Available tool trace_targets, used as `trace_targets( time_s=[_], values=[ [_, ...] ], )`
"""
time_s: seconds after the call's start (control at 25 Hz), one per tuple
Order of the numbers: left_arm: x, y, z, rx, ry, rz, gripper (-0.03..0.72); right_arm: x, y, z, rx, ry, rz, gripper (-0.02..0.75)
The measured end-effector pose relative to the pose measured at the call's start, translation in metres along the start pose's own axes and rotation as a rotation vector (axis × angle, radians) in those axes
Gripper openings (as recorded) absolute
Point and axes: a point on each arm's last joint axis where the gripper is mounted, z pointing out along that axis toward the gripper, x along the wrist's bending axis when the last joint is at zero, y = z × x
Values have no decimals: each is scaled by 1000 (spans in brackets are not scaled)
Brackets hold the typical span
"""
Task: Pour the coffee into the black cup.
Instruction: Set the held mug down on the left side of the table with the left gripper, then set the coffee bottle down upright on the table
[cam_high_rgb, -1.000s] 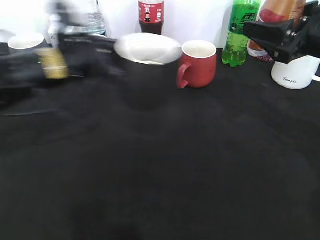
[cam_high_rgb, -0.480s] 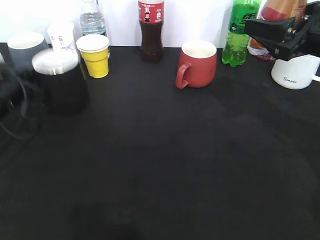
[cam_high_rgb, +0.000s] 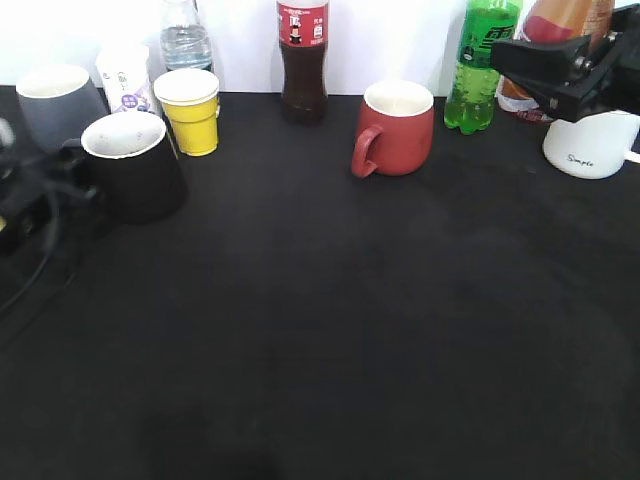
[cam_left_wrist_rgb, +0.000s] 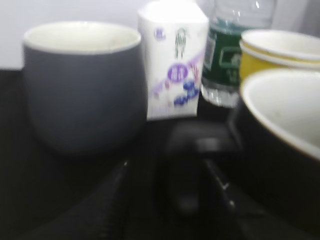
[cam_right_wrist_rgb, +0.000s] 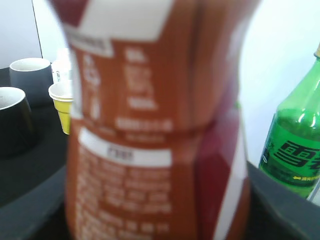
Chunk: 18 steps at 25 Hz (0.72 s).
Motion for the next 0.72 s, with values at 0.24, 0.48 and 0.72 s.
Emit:
trace_targets(
  time_s=[0.24,0.48,0.72],
  values=[
    [-17,37,-75,-85,-80,14,347,-24,-26,6,68,-201,177,526],
    [-36,75,-98,-171,-249,83,347,-36,-98,25,152,-193,70,526],
    [-36,74,-98,-162,-251,87,347,-45,-143,33,107,-253,71,526]
  ],
)
